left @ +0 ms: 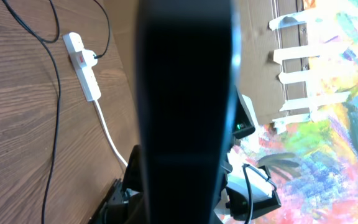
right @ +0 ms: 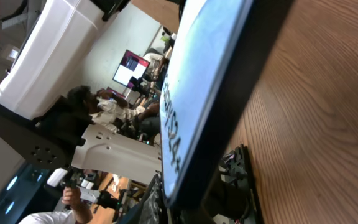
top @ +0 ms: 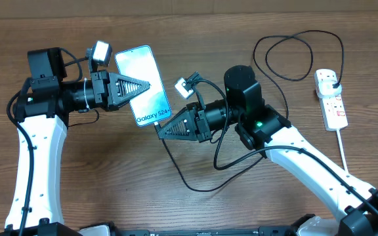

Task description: Plug charger to phone and switch on socket

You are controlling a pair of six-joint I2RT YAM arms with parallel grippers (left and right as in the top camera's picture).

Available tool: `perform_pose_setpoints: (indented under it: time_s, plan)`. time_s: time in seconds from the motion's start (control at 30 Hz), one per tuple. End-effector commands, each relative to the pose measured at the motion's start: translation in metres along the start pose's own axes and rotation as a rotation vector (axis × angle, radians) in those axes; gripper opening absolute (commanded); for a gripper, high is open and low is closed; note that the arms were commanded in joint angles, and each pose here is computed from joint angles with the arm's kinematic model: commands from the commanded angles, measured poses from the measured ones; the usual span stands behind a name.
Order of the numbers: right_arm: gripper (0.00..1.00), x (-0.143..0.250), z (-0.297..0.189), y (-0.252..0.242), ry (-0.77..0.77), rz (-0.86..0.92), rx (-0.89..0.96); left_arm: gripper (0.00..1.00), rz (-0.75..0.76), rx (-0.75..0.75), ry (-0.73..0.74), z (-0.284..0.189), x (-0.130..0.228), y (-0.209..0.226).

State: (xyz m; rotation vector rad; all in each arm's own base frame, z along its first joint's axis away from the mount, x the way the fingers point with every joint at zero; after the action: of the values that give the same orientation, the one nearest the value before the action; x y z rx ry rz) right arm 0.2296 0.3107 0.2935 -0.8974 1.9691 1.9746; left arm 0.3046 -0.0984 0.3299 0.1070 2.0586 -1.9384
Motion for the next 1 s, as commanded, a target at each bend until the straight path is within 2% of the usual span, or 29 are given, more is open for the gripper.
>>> perform_pose_setpoints:
  time_s: [0.0,0.53,0.97]
  plan:
    - [0.04,-0.011,-0.008,-0.002,-0.046,0.005,0.029,0.04,0.028,0.043,0.015,-0.001,0.003,-0.019]
    - [0.04,-0.011,-0.008,-0.002,-0.048,0.005,0.031,0.04,0.031,0.033,0.014,0.000,0.003,-0.017]
    - [0.04,-0.025,-0.011,-0.017,-0.151,0.007,0.138,0.04,0.045,0.027,0.012,0.000,0.003,-0.016]
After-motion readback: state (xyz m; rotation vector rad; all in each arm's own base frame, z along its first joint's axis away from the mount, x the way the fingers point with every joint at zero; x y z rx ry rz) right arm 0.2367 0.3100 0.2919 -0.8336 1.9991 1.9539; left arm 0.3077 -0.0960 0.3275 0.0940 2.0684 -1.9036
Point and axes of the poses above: each gripper's point midway between its finger pads, its own z axis out along the fingers, its own y axis along the line the jaws close on, x = y × z, the point moved 3 cm from there along -z, back along the fingers, and after that the axes turned 1 degree about z, right-handed, at the moved point
